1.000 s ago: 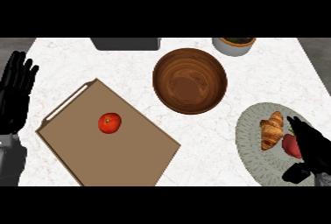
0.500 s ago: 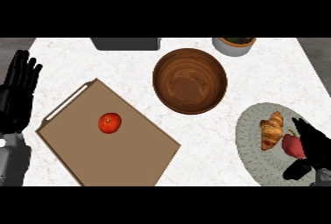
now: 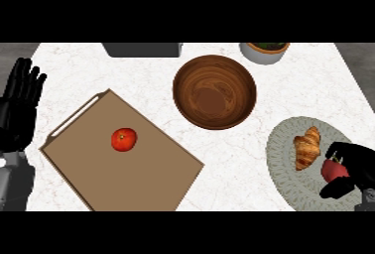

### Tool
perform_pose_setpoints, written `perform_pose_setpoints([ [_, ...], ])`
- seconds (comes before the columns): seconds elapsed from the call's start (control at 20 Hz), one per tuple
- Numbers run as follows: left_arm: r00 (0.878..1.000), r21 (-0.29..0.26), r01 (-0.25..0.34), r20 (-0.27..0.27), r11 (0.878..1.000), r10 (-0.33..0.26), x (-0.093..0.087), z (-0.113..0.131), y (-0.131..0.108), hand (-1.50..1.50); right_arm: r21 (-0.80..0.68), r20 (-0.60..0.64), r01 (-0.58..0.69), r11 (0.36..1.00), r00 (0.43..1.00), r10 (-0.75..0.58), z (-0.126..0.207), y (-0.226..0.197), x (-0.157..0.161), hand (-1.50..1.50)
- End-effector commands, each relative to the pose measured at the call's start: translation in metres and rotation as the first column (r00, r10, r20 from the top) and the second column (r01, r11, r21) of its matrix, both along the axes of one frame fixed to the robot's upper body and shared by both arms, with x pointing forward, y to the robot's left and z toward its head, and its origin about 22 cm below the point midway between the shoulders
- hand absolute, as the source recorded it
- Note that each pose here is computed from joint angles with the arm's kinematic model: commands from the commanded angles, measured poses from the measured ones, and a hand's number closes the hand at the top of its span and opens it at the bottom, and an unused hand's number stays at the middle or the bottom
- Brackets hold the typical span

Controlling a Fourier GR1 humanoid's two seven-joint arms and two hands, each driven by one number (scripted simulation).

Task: Pick the bell pepper from the placemat and place it in the bowl

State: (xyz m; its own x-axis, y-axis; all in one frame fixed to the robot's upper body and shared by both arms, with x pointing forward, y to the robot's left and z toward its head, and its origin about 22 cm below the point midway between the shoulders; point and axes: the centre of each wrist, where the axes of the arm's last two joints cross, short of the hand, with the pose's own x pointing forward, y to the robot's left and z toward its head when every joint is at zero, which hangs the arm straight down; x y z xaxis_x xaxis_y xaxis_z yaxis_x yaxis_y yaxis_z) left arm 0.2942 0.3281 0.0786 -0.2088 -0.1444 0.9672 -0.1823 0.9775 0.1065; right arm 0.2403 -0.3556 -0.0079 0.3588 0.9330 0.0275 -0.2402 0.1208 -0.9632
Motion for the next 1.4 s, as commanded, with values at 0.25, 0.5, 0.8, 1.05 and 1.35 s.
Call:
perform_pose_setpoints([
  [0.25,0.999,-0.012,0.039,0.012,0.999,-0.039,0.006,0.002,-0.008,0.0,-0.041,0.055,-0.245,0.969,0.967,0.247,0.052,-0.023,0.05,1.5],
  [0.5,0.988,-0.007,0.146,0.059,0.989,-0.145,0.017,0.016,-0.038,0.0,-0.046,0.006,-0.519,0.853,0.854,0.52,0.088,-0.027,0.074,1.5],
  [0.8,0.984,0.001,0.17,0.056,0.985,-0.17,0.022,0.018,-0.044,0.0,-0.05,0.161,-0.64,0.766,0.752,0.639,0.157,-0.066,0.101,1.5],
  [1.05,0.986,0.004,0.156,0.056,0.988,-0.156,0.024,0.018,-0.04,0.0,0.015,0.28,-0.746,0.666,0.643,0.713,0.194,-0.093,0.11,1.5],
  [1.35,0.986,-0.012,0.157,0.052,0.988,-0.156,0.03,0.021,-0.046,0.0,0.038,0.492,-0.87,0.491,0.444,0.749,0.243,-0.1,0.127,1.5],
])
